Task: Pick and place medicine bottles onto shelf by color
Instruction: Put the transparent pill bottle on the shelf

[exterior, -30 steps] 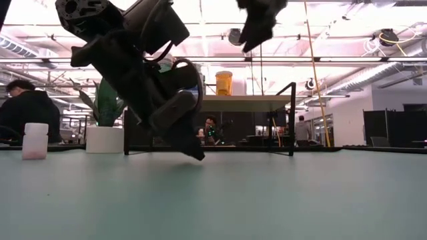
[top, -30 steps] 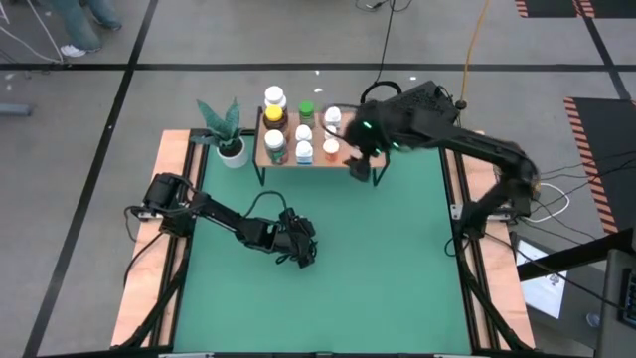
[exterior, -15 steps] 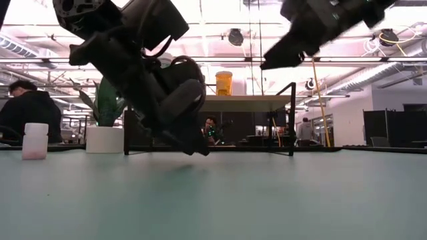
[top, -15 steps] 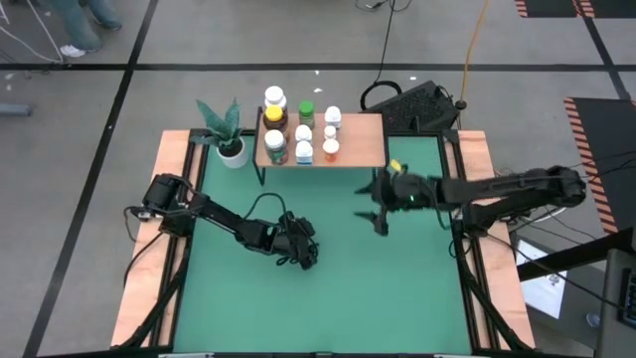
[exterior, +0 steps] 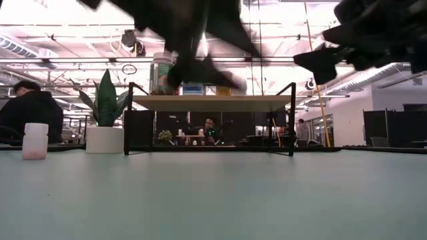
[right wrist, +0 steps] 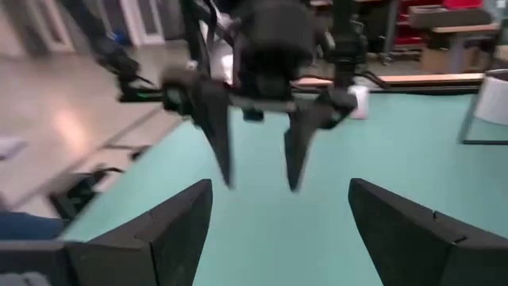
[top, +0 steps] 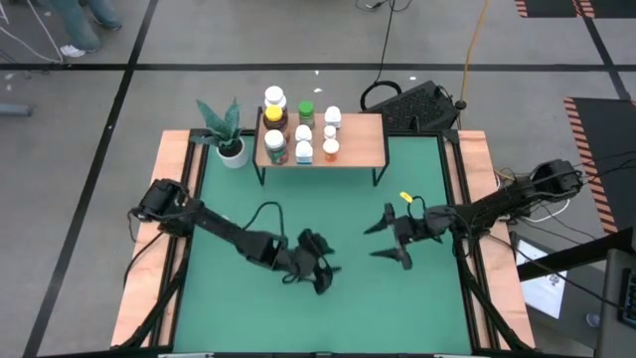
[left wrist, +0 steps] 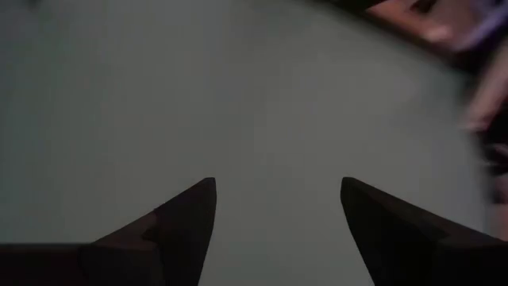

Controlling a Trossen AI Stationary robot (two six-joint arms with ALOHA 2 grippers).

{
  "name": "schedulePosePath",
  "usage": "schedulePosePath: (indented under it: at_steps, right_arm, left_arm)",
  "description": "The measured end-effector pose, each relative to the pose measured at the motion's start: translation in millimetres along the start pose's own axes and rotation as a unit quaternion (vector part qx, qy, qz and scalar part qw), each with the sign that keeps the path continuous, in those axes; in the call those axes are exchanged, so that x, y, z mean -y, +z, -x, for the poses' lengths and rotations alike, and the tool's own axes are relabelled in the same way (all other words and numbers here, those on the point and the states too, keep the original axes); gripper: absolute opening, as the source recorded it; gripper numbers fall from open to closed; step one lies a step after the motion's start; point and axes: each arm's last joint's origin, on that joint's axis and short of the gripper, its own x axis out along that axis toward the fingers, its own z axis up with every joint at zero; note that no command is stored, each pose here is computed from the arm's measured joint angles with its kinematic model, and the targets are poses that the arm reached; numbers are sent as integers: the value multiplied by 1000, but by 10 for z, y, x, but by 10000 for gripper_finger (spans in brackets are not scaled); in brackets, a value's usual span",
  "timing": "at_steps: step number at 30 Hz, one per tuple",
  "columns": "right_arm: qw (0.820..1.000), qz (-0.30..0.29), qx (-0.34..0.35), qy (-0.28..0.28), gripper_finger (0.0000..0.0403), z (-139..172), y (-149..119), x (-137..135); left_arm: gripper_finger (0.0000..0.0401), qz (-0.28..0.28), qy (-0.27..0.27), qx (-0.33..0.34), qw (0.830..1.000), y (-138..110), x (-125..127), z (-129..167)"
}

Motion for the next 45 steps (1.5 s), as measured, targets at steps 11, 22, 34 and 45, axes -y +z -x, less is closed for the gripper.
schedulePosePath:
  at_steps: [11, 22, 34, 45]
  right_arm:
    - [1000, -5, 2, -13, 288, 79, -114, -33]
    - [1000, -24, 15, -11, 288, 79, -89, -36]
    - [999, -33, 9, -10, 288, 79, -101, -37]
    - [999, -29, 8, -10, 288, 79, -101, -37]
  left_arm:
    - [273, -115, 112, 58, 985, -279, 934, 745]
    - [273, -31, 262, 41, 964, -752, 588, 1448]
    - [273, 66, 353, -75, 930, -1230, 257, 1622]
    - [273, 90, 423, -58, 900, -1553, -10, 1856]
